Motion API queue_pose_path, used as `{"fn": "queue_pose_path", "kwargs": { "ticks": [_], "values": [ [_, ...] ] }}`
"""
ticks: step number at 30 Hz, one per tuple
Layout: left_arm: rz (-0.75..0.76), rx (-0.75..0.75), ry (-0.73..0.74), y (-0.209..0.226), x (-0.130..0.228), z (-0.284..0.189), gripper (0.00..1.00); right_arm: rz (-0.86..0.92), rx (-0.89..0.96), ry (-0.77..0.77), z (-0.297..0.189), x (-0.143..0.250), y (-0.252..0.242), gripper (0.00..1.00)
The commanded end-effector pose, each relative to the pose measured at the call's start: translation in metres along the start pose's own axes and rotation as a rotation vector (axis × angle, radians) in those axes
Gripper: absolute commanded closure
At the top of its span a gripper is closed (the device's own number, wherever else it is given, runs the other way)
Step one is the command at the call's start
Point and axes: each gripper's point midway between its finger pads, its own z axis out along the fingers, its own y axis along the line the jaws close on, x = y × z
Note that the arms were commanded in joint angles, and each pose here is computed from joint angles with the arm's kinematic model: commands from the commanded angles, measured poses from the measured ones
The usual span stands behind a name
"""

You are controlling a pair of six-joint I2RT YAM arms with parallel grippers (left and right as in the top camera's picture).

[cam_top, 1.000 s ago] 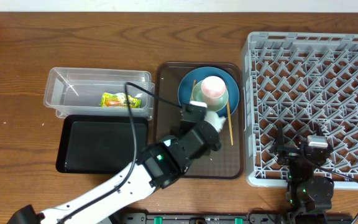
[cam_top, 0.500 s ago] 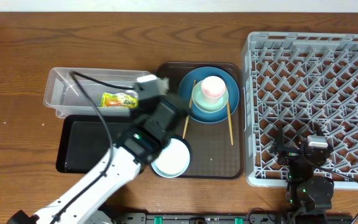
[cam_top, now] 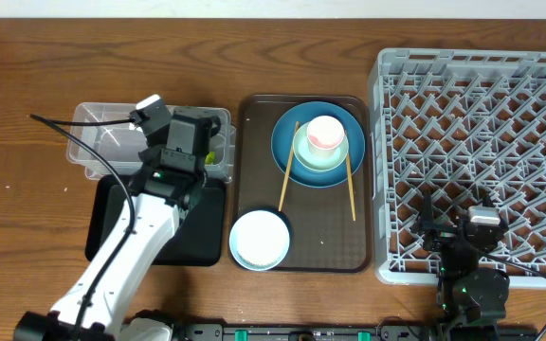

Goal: Sort waste into correct bins and load items into the dishwasher rack
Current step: 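Lift the tissue and release it into the clear plastic bin, then move the left gripper to the light-blue rice plate and grip its rim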

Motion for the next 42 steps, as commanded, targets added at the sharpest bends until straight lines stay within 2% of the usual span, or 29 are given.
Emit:
{"fn": "queue_pose_path", "kwargs": {
  "ticks": [1, 5, 8, 10, 12, 18, 23, 24, 26, 29, 34, 39, 42],
  "values": [
    [0.011, 0.017, 0.028, -0.003, 0.001, 0.006, 0.76, 0.008, -0.011, 0.006, 0.000, 0.002, 0.003, 0.01],
    [0.012, 0.017, 0.028, -0.003, 0.001, 0.006, 0.41, 0.008, -0.011, 0.005, 0.000, 0.002, 0.003, 0.01],
    [0.011, 0.018, 0.027, -0.003, 0.001, 0.006, 0.29, 0.008, -0.011, 0.005, 0.000, 0.002, 0.003, 0.01],
    [0.009, 0.030, 0.030, -0.004, 0.001, 0.004, 0.28, 0.008, -0.011, 0.006, 0.000, 0.002, 0.003, 0.01],
    [0.029, 0.102, 0.066, -0.015, 0.005, -0.002, 0.28, 0.008, -0.011, 0.005, 0.000, 0.002, 0.003, 0.01],
    [0.037, 0.475, 0.305, -0.058, 0.037, -0.055, 0.28, 0.008, -0.011, 0.005, 0.000, 0.002, 0.003, 0.01],
    [0.038, 0.717, 0.471, -0.077, 0.057, -0.105, 0.30, 0.008, -0.011, 0.005, 0.000, 0.002, 0.003, 0.01],
    [0.039, 0.765, 0.511, -0.080, 0.062, -0.116, 0.33, 0.008, -0.011, 0.005, 0.000, 0.002, 0.003, 0.01],
    [0.042, 0.827, 0.589, -0.082, 0.073, -0.131, 0.46, 0.008, -0.011, 0.005, 0.000, 0.002, 0.003, 0.01],
    [0.063, 0.804, 0.702, -0.076, 0.097, -0.141, 0.51, 0.008, -0.011, 0.005, 0.000, 0.002, 0.003, 0.01],
    [0.156, 0.761, 0.845, -0.068, 0.141, -0.157, 0.54, 0.008, -0.011, 0.005, 0.000, 0.002, 0.003, 0.01],
    [0.291, 0.745, 0.870, -0.073, 0.172, -0.169, 0.58, 0.008, -0.011, 0.005, 0.000, 0.002, 0.003, 0.01],
    [0.343, 0.655, 0.833, -0.072, 0.186, -0.165, 0.58, 0.008, -0.011, 0.006, 0.000, 0.002, 0.003, 0.01]
  ]
}}
